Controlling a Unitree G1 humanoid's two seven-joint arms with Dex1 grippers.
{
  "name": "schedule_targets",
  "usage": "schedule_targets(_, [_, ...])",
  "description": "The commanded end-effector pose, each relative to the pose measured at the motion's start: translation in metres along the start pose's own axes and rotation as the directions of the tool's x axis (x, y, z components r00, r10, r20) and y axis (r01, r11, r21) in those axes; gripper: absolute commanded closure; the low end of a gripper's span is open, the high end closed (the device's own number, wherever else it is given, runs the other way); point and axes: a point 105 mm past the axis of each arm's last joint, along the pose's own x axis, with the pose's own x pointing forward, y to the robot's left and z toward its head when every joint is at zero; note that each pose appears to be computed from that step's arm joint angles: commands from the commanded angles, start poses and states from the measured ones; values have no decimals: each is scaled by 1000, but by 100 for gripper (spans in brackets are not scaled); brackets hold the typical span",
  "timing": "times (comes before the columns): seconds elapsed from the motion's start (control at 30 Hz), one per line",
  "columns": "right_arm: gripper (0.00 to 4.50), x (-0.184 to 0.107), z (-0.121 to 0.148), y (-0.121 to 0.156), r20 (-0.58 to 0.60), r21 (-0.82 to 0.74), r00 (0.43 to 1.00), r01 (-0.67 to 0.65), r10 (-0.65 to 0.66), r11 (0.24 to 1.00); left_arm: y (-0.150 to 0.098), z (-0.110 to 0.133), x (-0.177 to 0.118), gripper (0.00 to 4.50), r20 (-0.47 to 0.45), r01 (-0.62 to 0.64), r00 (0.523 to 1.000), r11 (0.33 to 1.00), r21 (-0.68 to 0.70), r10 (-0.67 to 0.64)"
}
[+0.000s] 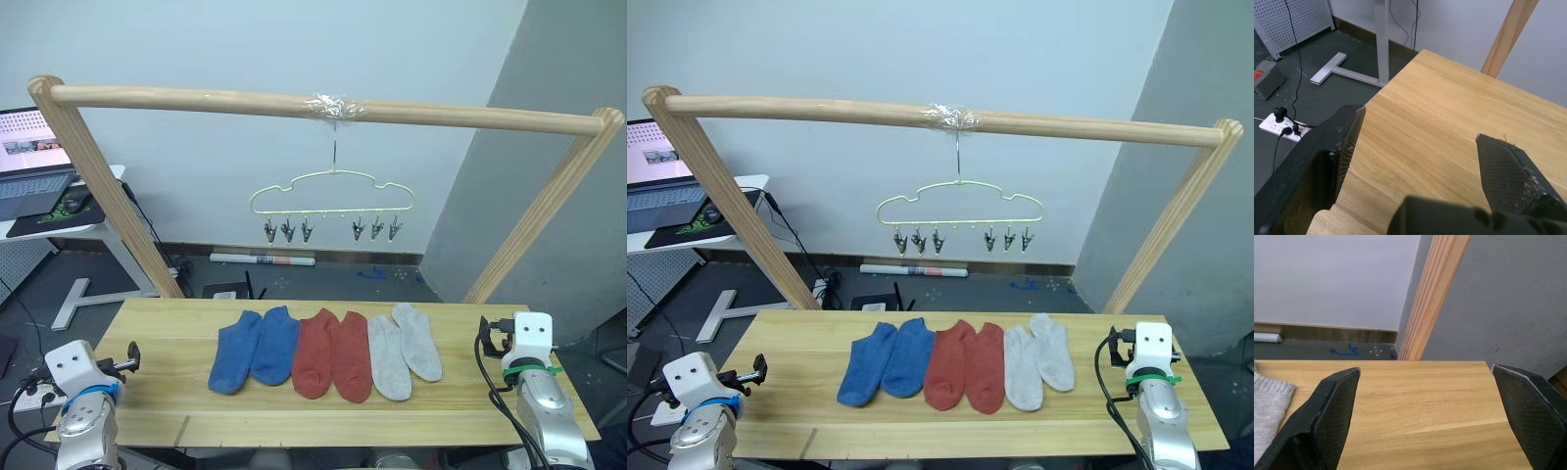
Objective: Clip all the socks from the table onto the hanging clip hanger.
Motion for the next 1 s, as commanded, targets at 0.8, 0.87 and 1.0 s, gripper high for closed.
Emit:
schedule_targets(0.8, [0,7,35,16,110,-46,989,-92,97,995,-45,99,-61,32,330,333,881,940,79,-340])
schedule_targets(0.87, [0,7,45,25,123,-102,974,-176,188,979,-74,117,-74,50,375,442,810,889,117,-452])
schedule_targets(1.0, [0,4,59,41,130,-180,926,-329,354,927,-109,137,-82,145,401,528,738,835,159,-543])
